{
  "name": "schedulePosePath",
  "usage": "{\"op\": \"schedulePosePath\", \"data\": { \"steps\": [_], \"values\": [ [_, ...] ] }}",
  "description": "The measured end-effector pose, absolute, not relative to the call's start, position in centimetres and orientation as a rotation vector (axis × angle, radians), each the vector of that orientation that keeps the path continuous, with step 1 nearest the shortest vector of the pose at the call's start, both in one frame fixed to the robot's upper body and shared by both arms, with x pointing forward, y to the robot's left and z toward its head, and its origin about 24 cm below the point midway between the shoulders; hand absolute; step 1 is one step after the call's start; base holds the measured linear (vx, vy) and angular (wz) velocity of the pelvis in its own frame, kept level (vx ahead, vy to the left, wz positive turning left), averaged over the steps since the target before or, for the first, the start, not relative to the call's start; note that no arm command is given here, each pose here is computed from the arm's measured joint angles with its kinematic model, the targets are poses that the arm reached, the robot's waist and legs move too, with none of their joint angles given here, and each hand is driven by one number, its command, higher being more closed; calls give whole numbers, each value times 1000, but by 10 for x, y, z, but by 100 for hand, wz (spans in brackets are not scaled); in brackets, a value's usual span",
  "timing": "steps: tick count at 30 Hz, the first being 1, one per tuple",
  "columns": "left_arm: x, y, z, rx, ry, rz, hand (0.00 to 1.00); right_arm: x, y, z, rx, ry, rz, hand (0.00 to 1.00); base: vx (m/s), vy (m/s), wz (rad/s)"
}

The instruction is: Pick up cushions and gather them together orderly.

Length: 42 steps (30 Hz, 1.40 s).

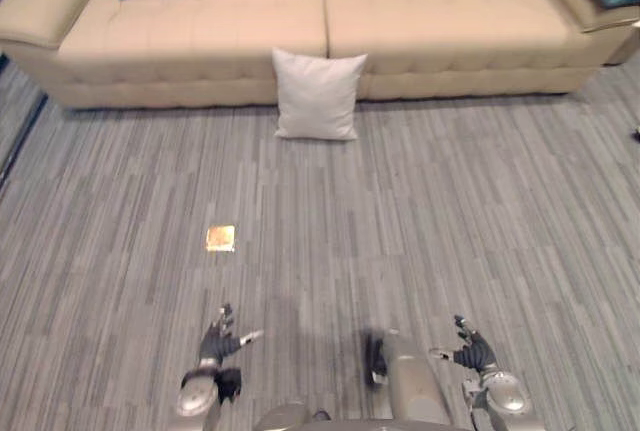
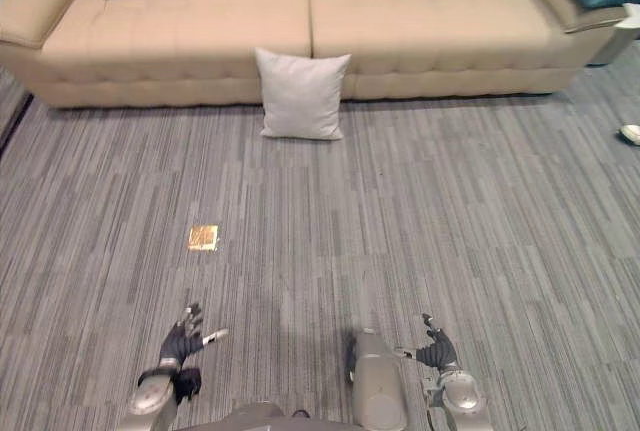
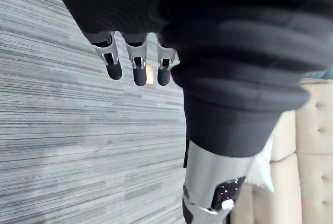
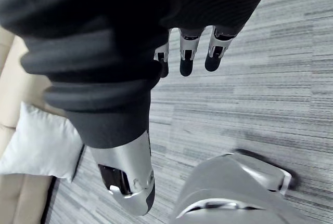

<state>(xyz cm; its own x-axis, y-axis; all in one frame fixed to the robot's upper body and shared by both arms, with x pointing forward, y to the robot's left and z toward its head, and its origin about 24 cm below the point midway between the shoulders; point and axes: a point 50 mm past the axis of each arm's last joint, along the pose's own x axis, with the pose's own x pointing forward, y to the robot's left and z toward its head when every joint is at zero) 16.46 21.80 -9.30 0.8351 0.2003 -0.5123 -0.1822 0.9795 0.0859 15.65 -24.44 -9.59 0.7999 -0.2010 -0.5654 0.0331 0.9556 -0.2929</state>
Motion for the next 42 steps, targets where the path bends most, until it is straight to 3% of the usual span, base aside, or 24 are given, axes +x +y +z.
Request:
{"op": "schedulePosePath", "data": {
  "steps": [6, 15, 27, 32, 42],
  "values": [
    [161, 213, -99, 0, 570, 220, 0, 174, -240, -86, -251, 562, -132, 0, 712, -188, -1],
    [152, 208, -105, -30, 604, 228, 0, 164, -256, -91, -234, 600, -234, 0, 559, 103, -31],
    [148, 215, -110, 2, 654, 224, 0, 159, -222, -107, -214, 660, -109, 0, 577, 173, -11],
    [143, 217, -115, 5, 682, 231, 0, 140, -229, -114, -244, 721, -115, 0, 566, -94, 26],
    [147, 197, -116, -47, 672, 204, 0, 156, -239, -101, -243, 645, -163, 0, 404, -105, -11]
  ]
}}
